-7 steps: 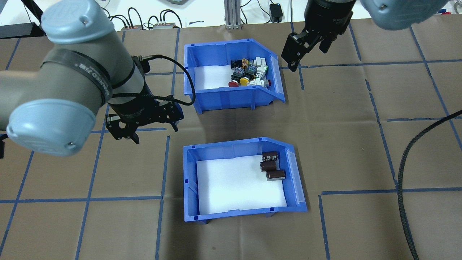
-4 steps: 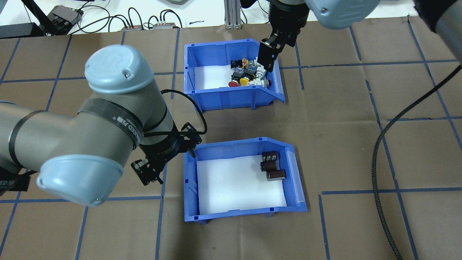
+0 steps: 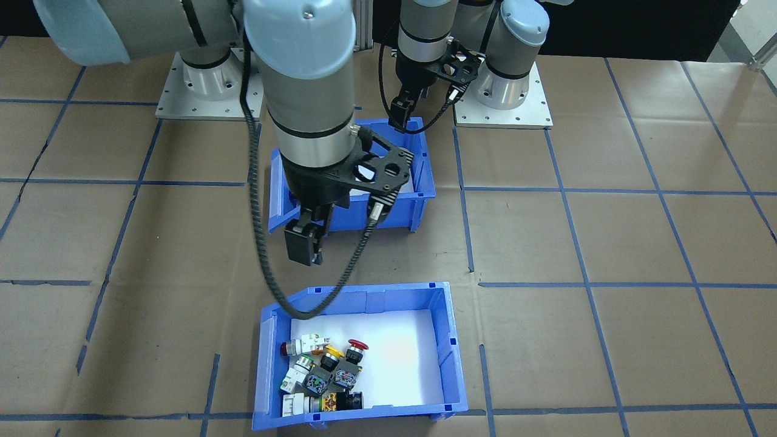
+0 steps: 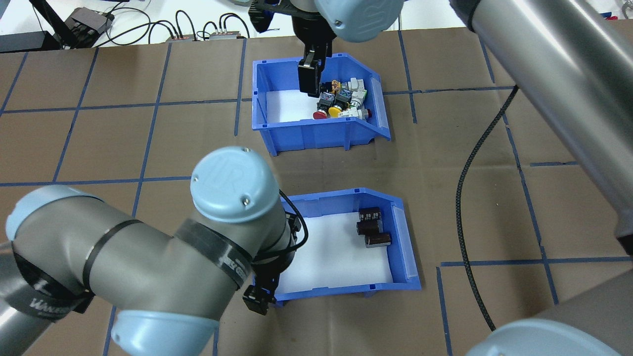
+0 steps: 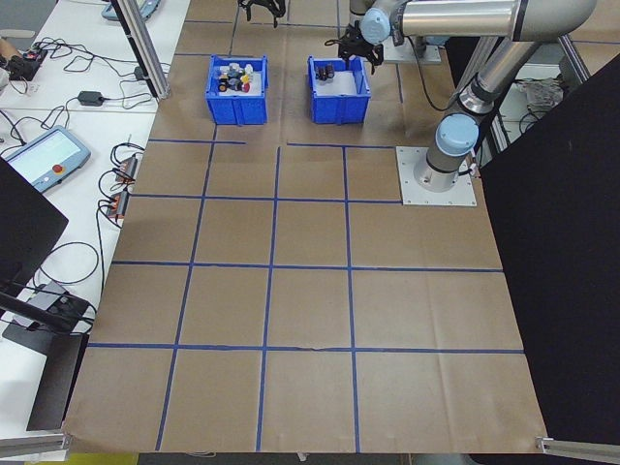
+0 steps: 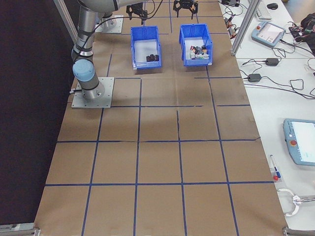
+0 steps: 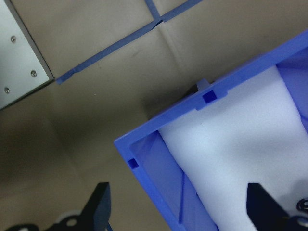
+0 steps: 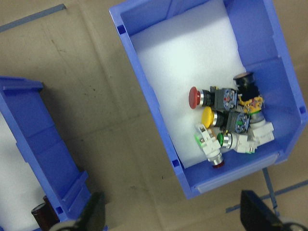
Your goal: Place battery box in front
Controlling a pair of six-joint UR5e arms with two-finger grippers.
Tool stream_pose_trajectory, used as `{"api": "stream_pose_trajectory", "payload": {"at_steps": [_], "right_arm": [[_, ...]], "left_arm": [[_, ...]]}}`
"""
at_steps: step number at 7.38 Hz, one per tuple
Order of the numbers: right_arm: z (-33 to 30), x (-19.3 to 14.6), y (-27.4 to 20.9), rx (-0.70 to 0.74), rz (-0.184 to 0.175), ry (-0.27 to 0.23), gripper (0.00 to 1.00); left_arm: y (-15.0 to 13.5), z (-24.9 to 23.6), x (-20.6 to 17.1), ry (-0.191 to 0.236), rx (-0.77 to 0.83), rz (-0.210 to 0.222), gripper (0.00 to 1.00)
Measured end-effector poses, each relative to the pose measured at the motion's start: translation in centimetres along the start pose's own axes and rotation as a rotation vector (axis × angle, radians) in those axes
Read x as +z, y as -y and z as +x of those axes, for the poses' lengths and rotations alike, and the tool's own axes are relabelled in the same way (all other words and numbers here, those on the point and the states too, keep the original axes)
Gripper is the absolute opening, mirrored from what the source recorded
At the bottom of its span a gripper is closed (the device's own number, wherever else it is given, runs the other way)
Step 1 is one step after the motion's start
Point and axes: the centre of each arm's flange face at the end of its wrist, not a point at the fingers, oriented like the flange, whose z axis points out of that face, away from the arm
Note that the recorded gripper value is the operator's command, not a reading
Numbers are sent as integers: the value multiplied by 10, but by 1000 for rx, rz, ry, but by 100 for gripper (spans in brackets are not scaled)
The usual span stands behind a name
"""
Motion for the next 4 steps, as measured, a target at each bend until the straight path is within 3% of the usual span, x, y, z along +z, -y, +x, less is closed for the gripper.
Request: {"api": "stream_pose_trajectory", "payload": {"at_steps": [3, 4], "right_arm": [[-14, 54, 41, -239, -45, 56, 100], [-13, 78, 37, -290, -62, 87, 100]], "left_arm": [[-34, -30, 44, -116, -205, -45, 98], [-37, -35, 52, -129, -225, -54, 98]]}}
